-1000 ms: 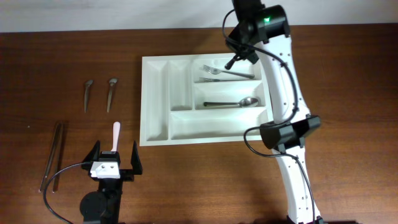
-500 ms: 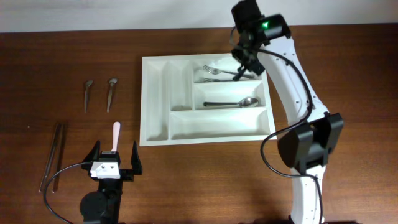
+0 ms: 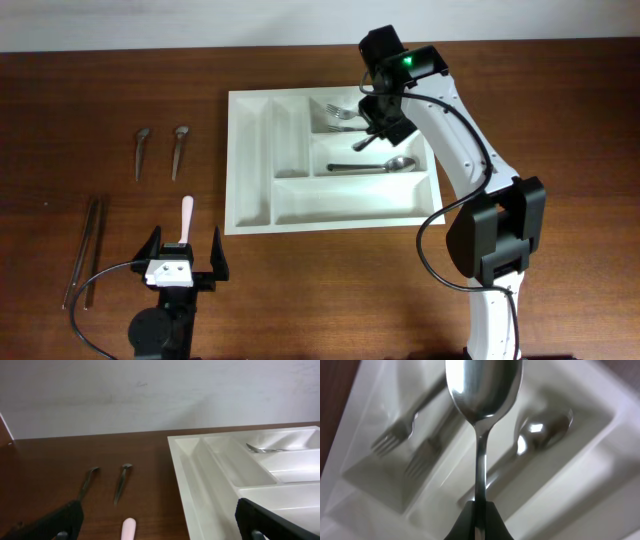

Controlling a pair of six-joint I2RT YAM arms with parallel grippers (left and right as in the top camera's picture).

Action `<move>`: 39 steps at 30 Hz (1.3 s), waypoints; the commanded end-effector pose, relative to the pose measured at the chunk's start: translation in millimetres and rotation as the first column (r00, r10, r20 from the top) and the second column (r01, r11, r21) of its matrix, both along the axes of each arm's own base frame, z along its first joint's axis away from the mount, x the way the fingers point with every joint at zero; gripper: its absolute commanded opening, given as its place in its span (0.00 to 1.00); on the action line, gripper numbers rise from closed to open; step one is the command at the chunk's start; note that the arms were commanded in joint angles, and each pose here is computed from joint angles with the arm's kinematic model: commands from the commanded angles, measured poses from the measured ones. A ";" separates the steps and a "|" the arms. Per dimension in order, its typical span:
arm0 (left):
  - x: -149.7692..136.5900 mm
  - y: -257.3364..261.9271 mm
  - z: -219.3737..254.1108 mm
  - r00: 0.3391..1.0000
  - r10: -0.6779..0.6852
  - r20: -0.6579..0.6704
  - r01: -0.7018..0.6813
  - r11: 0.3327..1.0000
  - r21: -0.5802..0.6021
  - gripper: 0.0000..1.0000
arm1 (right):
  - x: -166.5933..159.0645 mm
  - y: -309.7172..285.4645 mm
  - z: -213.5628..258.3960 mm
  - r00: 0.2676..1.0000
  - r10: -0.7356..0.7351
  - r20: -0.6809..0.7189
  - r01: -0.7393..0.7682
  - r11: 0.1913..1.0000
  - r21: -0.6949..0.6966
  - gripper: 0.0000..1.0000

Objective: Pack container
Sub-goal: 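Lower the spoon beside the first spoon in the middle compartment and release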

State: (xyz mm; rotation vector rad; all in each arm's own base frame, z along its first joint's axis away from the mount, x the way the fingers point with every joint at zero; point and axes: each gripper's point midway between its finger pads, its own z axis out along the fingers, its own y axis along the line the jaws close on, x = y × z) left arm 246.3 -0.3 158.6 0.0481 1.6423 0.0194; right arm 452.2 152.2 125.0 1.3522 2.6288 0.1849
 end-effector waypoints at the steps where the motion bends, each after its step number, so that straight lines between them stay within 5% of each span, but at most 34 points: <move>1: -0.4 -1.9 -0.9 1.000 -0.013 -0.001 0.013 1.000 0.011 0.99 | -11.1 15.8 15.6 0.992 -0.124 -0.021 0.126 0.985 0.121 0.04; 9: -0.4 -1.9 -0.8 1.000 -0.013 -0.001 0.013 1.000 0.011 0.99 | -33.2 8.9 -20.5 0.958 -0.254 -0.130 0.265 0.961 0.077 0.04; 29: -0.4 -1.9 -0.8 1.000 -0.013 -0.001 0.013 1.000 0.011 0.99 | -16.7 6.0 -41.0 0.964 -0.261 -0.051 0.263 0.963 0.050 0.04; 39: -0.4 -1.9 -0.8 1.000 -0.013 -0.001 0.013 1.000 0.011 0.99 | -10.0 9.3 -41.8 0.965 -0.259 -0.031 0.261 0.963 0.068 0.11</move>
